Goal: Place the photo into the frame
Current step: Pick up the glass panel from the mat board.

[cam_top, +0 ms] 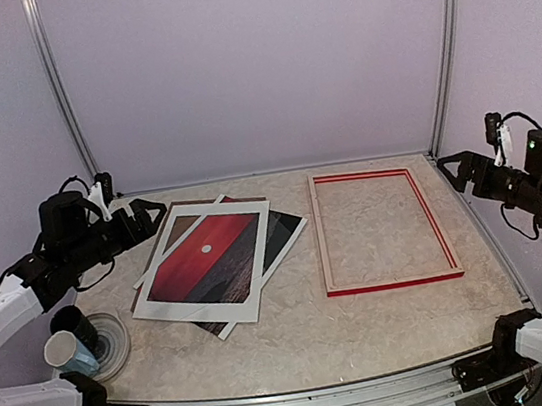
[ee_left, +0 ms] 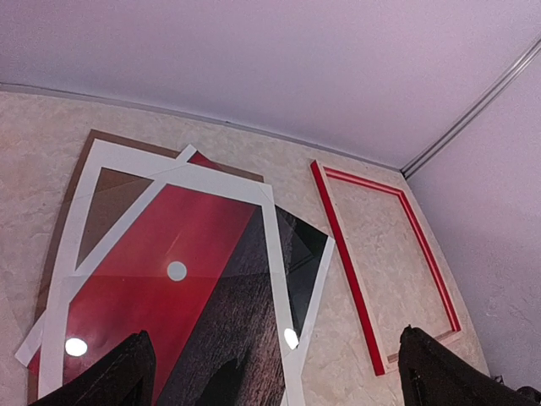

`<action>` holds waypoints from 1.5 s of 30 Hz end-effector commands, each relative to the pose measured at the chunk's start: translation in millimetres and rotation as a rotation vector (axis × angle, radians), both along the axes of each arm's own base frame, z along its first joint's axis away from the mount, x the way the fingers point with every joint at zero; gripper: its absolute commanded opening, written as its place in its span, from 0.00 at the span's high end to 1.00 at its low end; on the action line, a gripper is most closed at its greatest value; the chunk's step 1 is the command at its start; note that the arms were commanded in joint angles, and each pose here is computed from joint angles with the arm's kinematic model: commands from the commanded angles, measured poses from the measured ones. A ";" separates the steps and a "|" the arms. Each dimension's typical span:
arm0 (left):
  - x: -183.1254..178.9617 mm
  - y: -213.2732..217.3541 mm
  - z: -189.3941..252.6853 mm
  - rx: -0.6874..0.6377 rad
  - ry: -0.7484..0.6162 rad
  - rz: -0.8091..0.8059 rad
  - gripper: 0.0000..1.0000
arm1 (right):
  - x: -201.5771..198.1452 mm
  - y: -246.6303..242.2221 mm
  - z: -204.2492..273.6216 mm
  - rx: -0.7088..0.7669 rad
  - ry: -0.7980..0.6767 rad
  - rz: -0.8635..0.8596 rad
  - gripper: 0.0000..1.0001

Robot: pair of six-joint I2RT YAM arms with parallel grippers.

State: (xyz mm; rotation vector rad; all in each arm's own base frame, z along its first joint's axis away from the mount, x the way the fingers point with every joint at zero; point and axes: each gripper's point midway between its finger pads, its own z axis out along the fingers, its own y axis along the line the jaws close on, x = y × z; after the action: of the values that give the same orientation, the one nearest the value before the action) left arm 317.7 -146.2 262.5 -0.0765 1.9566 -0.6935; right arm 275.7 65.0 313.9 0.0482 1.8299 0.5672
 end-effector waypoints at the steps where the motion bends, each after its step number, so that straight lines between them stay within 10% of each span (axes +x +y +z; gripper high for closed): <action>1: -1.4 -15.7 -5.3 -0.011 0.002 0.005 0.01 | 7.7 19.3 -19.9 0.139 0.077 0.079 0.01; 23: -11.4 -86.2 -83.9 -0.013 0.152 -0.115 0.01 | 52.4 109.8 -148.9 -0.032 0.539 -0.087 0.01; 45: -13.5 -115.0 -139.5 0.027 0.258 -0.166 0.01 | 49.4 270.3 -148.8 0.117 0.574 0.431 0.02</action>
State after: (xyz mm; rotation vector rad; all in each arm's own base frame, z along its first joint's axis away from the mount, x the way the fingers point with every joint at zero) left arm 304.1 -251.8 120.5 -0.0034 2.2621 -0.7549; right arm 332.6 306.4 168.1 -0.0705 2.3663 0.9590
